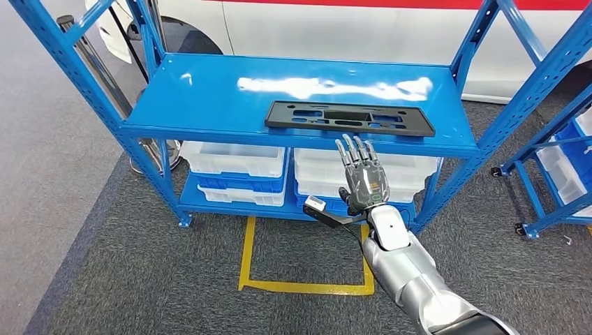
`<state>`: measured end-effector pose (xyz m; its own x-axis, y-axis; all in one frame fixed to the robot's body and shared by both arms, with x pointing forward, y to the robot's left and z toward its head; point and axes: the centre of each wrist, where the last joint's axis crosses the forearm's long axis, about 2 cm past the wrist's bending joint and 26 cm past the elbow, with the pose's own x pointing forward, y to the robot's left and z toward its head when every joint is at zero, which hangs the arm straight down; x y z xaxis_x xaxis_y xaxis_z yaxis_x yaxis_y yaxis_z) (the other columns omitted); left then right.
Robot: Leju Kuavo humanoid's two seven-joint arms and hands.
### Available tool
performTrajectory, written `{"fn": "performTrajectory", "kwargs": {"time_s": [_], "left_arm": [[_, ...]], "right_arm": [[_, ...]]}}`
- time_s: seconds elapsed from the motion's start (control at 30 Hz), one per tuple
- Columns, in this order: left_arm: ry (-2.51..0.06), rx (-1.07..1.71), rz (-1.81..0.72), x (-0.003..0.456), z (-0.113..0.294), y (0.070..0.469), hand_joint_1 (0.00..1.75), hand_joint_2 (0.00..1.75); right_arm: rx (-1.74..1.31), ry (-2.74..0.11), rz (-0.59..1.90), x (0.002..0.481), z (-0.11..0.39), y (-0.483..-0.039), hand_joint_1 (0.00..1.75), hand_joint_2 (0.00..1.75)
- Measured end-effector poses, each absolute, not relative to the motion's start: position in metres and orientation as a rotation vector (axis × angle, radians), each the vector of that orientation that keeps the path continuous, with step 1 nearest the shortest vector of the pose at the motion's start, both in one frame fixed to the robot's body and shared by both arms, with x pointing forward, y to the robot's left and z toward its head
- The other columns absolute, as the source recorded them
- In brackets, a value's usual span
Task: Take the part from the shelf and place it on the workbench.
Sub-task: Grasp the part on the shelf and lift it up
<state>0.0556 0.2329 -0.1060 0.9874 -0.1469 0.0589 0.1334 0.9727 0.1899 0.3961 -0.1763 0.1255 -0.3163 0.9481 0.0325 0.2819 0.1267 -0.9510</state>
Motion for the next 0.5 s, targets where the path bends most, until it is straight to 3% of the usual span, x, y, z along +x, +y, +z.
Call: {"fn": "performTrajectory", "kwargs": {"time_s": [0.5], "left_arm": [[-0.074, 0.188, -0.149, 0.0566, -0.106, 0.2336, 0.0, 0.0]], "right_arm": [[-1.185, -1.701, 1.207, 0.3943, 0.1219, -0.1777, 0.0, 1.75]]}}
